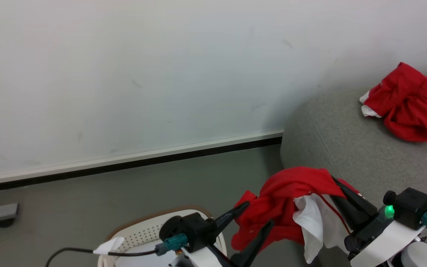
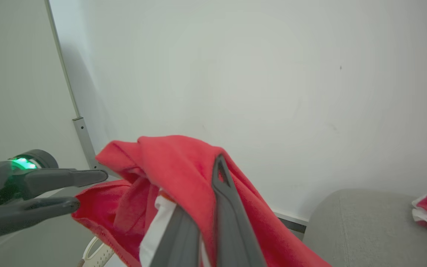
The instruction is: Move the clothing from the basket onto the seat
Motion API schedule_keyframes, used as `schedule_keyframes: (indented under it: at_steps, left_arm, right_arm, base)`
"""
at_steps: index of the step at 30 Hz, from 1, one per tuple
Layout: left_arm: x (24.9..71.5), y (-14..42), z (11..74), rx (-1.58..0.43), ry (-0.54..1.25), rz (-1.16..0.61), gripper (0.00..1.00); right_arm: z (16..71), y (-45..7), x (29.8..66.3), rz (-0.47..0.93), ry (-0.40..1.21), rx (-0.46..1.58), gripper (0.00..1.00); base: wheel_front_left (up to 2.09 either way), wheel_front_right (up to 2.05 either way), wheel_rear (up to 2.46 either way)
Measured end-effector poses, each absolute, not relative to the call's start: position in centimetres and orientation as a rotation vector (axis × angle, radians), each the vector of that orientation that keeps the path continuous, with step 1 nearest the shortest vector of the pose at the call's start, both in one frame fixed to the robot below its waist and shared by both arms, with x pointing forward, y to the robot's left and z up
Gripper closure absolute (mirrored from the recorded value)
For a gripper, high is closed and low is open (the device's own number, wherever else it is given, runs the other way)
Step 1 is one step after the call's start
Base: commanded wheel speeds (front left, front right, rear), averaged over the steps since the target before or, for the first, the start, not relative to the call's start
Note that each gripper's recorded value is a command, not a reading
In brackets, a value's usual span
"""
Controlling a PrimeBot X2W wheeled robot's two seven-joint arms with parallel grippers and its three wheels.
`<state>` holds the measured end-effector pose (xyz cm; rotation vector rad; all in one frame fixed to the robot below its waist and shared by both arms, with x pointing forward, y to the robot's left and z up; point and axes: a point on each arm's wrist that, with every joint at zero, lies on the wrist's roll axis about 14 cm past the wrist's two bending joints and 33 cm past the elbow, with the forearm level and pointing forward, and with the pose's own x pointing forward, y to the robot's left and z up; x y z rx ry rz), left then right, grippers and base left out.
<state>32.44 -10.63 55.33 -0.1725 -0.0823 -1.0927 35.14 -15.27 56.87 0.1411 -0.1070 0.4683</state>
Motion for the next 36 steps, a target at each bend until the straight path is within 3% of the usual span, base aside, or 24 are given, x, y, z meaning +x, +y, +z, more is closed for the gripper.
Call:
schedule_keyframes:
  at_steps: [11, 18, 24, 36]
  left_arm:
    - [32.1, -14.4, 53.0, -0.199, -0.008, -1.211, 0.00]
    - [34.0, -15.2, 51.9, -0.212, 0.007, -1.234, 0.00]
    - [38.4, -15.0, 51.5, -0.207, -0.024, -1.215, 0.00]
    - [46.6, -13.1, 48.1, -0.232, -0.033, -1.131, 0.00]
  right_arm:
    - [56.3, -21.1, 34.2, 0.276, -0.110, 0.129, 1.00]
    - [56.2, -23.6, 35.6, 0.176, -0.123, 0.121, 1.00]
    - [57.1, -27.0, 39.1, 0.045, -0.184, 0.092, 1.00]
    - [63.4, -38.9, 50.5, -0.282, -0.393, -0.052, 1.00]
  base:
    - [0.00, 0.00, 0.00]
    - [0.00, 0.00, 0.00]
    - [0.00, 0.00, 0.00]
    - [0.00, 0.00, 0.00]
